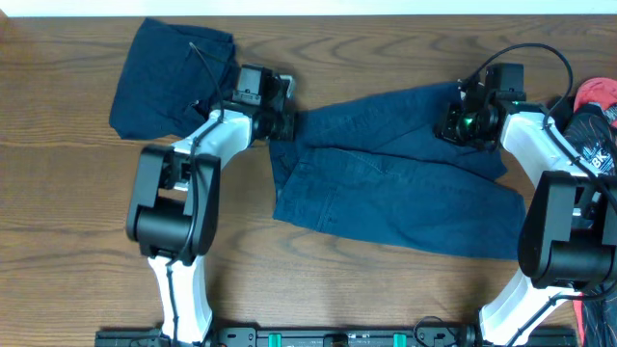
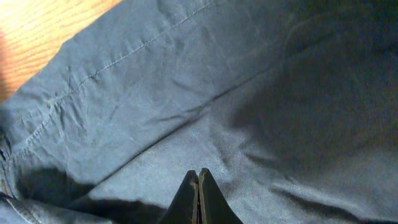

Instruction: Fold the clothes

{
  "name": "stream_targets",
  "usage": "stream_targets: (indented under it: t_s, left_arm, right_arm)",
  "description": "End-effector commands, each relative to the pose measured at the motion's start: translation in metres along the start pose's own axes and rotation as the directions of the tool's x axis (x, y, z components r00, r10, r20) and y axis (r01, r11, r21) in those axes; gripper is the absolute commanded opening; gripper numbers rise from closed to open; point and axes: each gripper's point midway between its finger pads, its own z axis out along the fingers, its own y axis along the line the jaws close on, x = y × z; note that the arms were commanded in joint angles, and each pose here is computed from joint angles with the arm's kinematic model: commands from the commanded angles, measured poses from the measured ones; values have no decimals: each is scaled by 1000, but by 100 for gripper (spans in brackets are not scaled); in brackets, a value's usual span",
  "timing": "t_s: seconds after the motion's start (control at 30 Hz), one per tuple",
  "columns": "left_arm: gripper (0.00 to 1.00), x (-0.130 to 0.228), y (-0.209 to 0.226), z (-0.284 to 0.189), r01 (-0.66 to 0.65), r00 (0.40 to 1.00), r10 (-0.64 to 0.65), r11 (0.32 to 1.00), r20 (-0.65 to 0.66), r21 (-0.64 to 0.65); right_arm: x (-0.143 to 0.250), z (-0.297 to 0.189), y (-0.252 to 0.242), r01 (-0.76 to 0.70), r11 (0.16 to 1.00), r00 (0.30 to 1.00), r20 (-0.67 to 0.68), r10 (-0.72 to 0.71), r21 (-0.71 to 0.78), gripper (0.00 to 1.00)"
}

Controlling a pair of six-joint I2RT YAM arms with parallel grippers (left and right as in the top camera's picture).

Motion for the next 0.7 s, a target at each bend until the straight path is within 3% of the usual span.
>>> stream_targets:
  t_s: [0.0,0.2,0.33,0.47,0.67]
  left_arm:
    - [6,-20,11,19,51,998,-50,998,38,-38]
    - [6,-76,17,15,50,993,-45,998,109,-43]
    - [8,-91,23,-11,81,994,-76,995,79,-63]
    - [14,-74,16,-53,125,990,-131,987,-60,-99]
    - [22,-11,-11,-88,104,936,-140,987,-323,-125]
  right_arm:
    - [4,4,1,-18,1000,1000,-14,18,2,1]
    - [6,4,0,3,1000,1000,-22,-3,3,4]
    - [11,4,-1,5,1000,999,-41,-5,8,7]
    - [10,4,0,28,1000,999,-38,-28,3,11]
    - [7,4,0,32,999,999,-26,-32,1,11]
